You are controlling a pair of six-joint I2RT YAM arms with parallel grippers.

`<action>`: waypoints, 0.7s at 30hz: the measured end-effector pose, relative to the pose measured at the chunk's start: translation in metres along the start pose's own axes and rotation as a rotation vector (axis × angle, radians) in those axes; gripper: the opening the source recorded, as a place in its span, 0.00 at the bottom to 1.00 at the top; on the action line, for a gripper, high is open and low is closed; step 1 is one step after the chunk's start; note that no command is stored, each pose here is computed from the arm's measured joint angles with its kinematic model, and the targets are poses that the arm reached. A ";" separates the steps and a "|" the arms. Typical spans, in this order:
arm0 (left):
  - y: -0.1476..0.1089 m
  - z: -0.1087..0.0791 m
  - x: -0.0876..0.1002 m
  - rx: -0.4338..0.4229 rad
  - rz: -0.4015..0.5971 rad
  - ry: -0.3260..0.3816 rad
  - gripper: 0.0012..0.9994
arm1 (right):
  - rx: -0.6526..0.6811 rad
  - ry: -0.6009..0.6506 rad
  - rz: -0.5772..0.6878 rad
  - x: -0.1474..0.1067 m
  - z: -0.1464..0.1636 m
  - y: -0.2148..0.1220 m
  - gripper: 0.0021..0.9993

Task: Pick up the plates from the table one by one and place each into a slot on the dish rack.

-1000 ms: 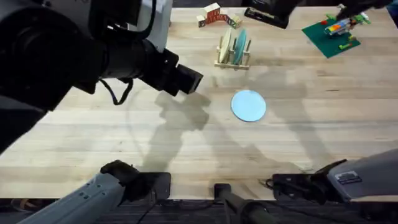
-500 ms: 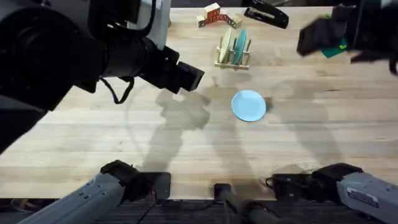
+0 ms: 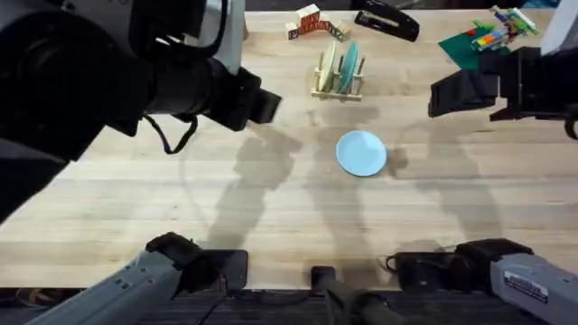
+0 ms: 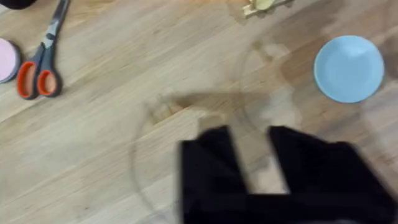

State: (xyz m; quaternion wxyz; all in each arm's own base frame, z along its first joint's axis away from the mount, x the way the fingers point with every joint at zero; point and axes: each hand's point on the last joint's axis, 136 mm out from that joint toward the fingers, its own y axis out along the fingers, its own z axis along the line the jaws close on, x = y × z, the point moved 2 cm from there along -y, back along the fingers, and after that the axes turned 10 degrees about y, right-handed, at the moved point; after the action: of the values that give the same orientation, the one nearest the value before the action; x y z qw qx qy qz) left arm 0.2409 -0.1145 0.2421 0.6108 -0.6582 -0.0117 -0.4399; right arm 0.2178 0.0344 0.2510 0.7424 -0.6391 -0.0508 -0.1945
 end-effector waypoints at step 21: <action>0.000 -0.053 0.042 -0.557 -0.247 -0.268 0.04 | 0.010 -0.008 0.003 -0.001 0.002 0.000 1.00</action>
State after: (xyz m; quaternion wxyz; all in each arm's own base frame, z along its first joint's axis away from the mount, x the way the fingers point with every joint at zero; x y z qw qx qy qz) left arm 0.2368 -0.1796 0.2601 0.3424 -0.8454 -0.0511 -0.4067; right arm 0.2176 0.0361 0.2511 0.7458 -0.6361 -0.0538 -0.1903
